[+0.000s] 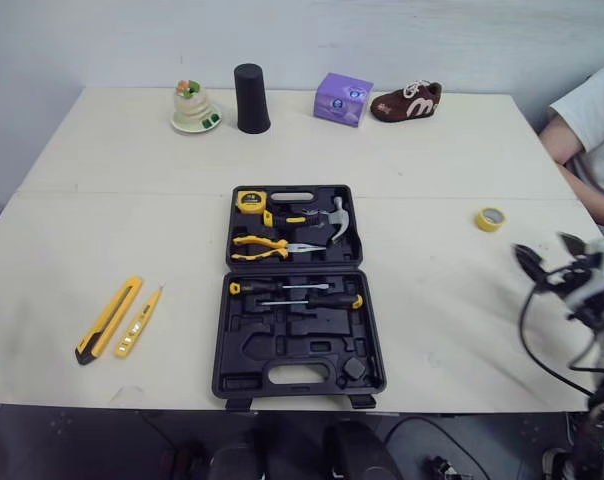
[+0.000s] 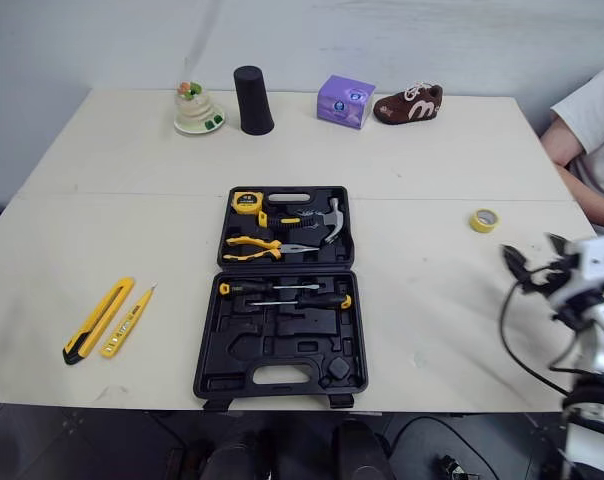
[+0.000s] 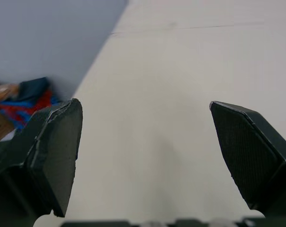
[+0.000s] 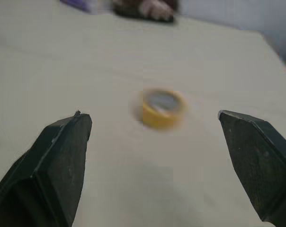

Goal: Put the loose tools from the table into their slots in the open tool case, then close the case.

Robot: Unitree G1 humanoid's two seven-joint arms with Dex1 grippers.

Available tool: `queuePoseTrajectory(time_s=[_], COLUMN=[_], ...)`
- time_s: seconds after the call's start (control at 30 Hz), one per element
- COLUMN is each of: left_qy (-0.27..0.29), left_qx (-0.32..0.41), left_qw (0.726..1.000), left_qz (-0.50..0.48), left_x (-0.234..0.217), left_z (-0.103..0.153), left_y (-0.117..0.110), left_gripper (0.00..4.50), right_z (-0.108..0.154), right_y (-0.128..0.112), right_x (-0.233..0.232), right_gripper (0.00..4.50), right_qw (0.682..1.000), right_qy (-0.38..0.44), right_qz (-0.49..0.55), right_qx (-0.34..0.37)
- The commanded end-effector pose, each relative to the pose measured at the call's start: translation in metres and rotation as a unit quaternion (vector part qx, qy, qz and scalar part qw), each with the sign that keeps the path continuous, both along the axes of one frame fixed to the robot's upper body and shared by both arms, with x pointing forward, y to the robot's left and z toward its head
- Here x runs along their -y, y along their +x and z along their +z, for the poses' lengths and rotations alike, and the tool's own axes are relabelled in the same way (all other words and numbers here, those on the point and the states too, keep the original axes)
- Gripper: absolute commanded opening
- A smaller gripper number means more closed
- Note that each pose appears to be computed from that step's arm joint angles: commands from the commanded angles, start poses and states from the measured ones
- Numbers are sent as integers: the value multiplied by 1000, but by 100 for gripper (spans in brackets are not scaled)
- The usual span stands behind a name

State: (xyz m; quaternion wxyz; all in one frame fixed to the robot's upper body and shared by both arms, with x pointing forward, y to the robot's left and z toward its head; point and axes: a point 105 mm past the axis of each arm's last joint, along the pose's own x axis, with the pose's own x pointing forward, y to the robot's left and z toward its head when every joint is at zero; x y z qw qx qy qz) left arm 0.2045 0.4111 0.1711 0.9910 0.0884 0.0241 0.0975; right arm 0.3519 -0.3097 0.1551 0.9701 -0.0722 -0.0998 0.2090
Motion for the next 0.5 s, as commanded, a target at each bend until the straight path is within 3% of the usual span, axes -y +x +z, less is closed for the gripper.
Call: queuePoseTrajectory(time_s=[0.03,0.17,0.33,0.43,0.5], left_qy=[-14,-27,6,9,4], left_qx=[-28,-89,-143,-181,-202], left_qw=[996,978,968,964,958], left_qz=[-86,-185,-206,-196,-204], left_x=[35,84,106,131,146], left_z=[7,4,-4,-21,-28], left_y=[1,0,0,5,4], left_gripper=[450,450,450,450,450], right_z=[28,42,56,51,56], right_y=[1,-1,-11,-46,-57], right_x=[-39,-85,-122,-164,-179], right_gripper=[445,445,445,445,445], right_qw=[995,981,954,885,864], right_qy=[-27,-33,-34,-104,-92], right_qz=[90,182,284,442,481], right_qx=[35,65,88,101,112])
